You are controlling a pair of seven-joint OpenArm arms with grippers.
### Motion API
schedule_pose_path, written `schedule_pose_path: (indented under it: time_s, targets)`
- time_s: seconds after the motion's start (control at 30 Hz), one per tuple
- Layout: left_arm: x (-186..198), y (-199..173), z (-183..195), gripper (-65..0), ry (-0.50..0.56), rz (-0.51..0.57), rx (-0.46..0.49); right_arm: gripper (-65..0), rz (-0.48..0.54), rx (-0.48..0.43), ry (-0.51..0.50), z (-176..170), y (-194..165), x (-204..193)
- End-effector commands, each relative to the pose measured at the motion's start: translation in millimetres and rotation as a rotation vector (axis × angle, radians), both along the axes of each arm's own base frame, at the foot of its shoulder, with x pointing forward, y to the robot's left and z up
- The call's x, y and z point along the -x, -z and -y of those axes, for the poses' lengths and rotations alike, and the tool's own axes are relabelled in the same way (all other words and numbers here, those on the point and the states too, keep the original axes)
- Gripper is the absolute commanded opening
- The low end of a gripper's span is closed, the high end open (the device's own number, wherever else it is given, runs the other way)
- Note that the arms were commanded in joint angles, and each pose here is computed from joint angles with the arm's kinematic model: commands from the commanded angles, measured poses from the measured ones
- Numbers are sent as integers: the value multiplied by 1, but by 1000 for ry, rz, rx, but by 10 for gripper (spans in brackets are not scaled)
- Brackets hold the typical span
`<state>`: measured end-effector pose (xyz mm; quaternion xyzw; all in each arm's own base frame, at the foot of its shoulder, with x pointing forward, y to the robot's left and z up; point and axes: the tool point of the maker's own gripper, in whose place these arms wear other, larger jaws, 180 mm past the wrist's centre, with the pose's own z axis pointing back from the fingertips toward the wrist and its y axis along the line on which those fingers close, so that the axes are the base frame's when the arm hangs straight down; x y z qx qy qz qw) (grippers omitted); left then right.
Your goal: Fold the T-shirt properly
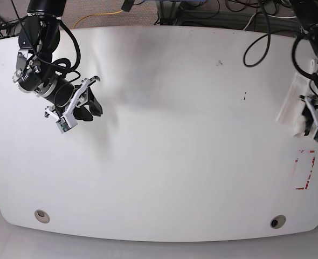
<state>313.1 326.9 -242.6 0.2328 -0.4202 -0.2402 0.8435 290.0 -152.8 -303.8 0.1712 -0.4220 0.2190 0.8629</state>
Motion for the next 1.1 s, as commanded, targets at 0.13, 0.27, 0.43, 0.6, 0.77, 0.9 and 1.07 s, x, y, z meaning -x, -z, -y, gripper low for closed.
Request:
schedule_pose_path:
  time_s: [0.13, 0.27, 0.43, 0.6, 0.77, 0.9, 1.07]
  targets:
    - [-17, 9, 88, -265, 122, 254, 227, -466, 216, 70, 88, 14, -12, -21]
    - [-15, 30, 127, -271, 159, 393, 428, -468, 321, 65, 163, 33, 2, -29]
    - [25, 65, 152, -332, 146, 459, 541, -468, 388, -13, 215, 47, 29, 4]
    - [80, 92, 178, -332, 116, 380, 598, -468, 354, -44, 275, 56, 46, 52]
    - [144, 109, 187, -333, 75, 245, 645, -468, 281, -80, 378, 70, 51, 110]
    - [204, 109, 193, -336, -7, 140, 738, -468, 150, -135, 463, 79, 61, 172]
    - [249, 111, 196, -338, -63, 38, 777, -468, 38, -153, 511, 80, 68, 219]
